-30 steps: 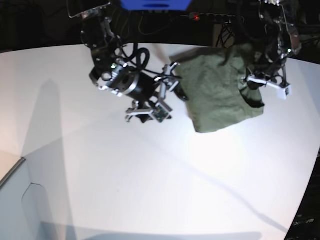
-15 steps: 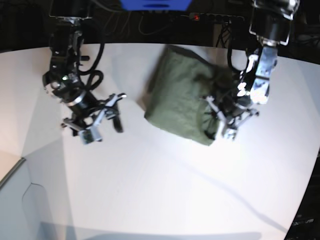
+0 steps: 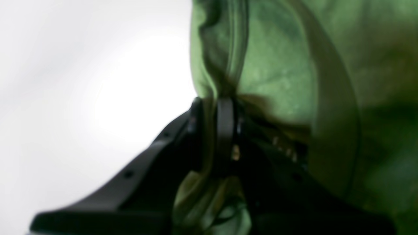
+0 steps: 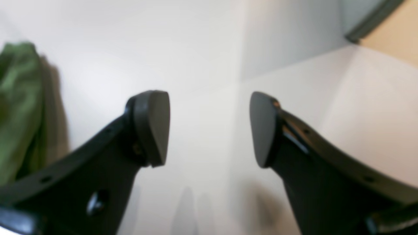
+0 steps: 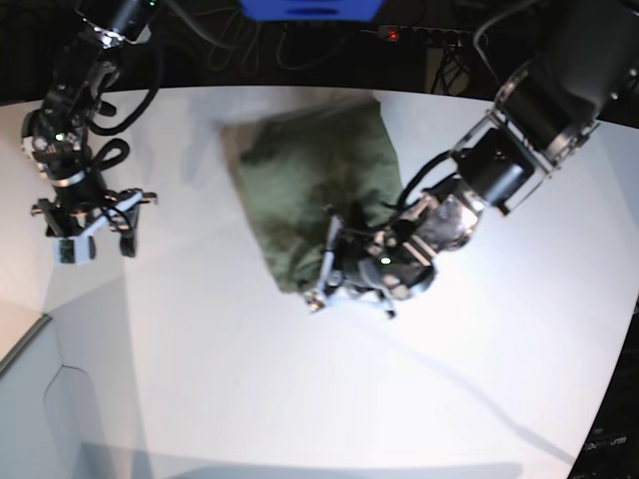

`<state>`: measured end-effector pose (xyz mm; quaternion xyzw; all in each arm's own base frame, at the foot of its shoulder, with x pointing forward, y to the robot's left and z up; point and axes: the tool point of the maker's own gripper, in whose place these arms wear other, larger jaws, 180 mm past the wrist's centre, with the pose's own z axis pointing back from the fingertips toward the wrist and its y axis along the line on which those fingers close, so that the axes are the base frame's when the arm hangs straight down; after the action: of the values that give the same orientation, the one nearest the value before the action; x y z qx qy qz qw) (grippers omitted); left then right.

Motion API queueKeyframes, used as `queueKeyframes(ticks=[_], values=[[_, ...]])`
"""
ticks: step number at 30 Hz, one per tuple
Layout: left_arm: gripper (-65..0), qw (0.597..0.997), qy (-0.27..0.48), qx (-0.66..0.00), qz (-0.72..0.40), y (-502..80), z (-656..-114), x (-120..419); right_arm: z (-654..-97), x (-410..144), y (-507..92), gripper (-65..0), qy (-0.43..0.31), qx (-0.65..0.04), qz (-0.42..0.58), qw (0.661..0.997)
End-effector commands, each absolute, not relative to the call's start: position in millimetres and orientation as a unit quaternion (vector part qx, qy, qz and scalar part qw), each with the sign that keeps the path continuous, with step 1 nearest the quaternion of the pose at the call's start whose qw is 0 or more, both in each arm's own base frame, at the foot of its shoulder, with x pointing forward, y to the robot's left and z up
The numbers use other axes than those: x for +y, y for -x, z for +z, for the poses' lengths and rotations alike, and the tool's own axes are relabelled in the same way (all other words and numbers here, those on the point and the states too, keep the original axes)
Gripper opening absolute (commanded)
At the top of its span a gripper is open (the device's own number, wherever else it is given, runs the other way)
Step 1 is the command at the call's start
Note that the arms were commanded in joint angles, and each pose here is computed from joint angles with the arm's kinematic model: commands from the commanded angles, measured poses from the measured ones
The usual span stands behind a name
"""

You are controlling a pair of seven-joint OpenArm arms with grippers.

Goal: Layout the t-shirt on the table in an organized manner, then fold the t-shirt properly
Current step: 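Release the right gripper and press the bundle flat with the left gripper, then release the left gripper and lift it off the folded shirt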

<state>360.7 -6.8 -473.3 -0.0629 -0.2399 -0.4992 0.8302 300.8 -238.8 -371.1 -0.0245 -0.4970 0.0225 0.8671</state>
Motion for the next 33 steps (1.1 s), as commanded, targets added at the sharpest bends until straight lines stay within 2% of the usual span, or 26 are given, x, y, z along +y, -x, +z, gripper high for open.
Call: queueKeyframes(ticks=[1,5,9,23,26,29,33], values=[[-65.0,0.82,0.064,-0.212,-0.528,-352.1,-477.9,-11.7,-355.4,-248.7,-305.9,-26.6,0.034,-0.521,0.016,0.853],[-65.0,0.769,0.018,-0.193,-0.609,-344.1,-486.5,-33.3,-355.7,-266.5,-297.6,-26.6,0.05,-0.519,-0.005,0.853],[-65.0,0.725,0.009,-0.221,-0.653,-340.8,-488.5,-60.0,-357.1,-271.5,-293.4,-26.6,0.055,-0.516,-0.011,0.855],[-64.4,0.717,0.001,-0.221,-0.661,-336.8,-490.6,-66.8,-358.7,-270.0,-292.2,-26.6,0.053,-0.514,-0.011,0.856],[-57.0,0.718,-0.02,-0.208,-0.664,-339.6,-485.2,-63.5,-359.0,-269.4,-292.9,-26.6,0.052,-0.514,-0.011,0.856],[-47.8,0.707,-0.028,-0.228,-0.668,-344.3,-465.8,-75.1,-360.0,-268.6,-293.6,-26.6,0.05,-0.513,-0.011,0.857],[-39.2,0.697,-0.043,-0.245,-0.673,-349.2,-445.2,-77.8,-360.8,-261.3,-296.4,-26.6,0.043,-0.513,-0.007,0.857]])
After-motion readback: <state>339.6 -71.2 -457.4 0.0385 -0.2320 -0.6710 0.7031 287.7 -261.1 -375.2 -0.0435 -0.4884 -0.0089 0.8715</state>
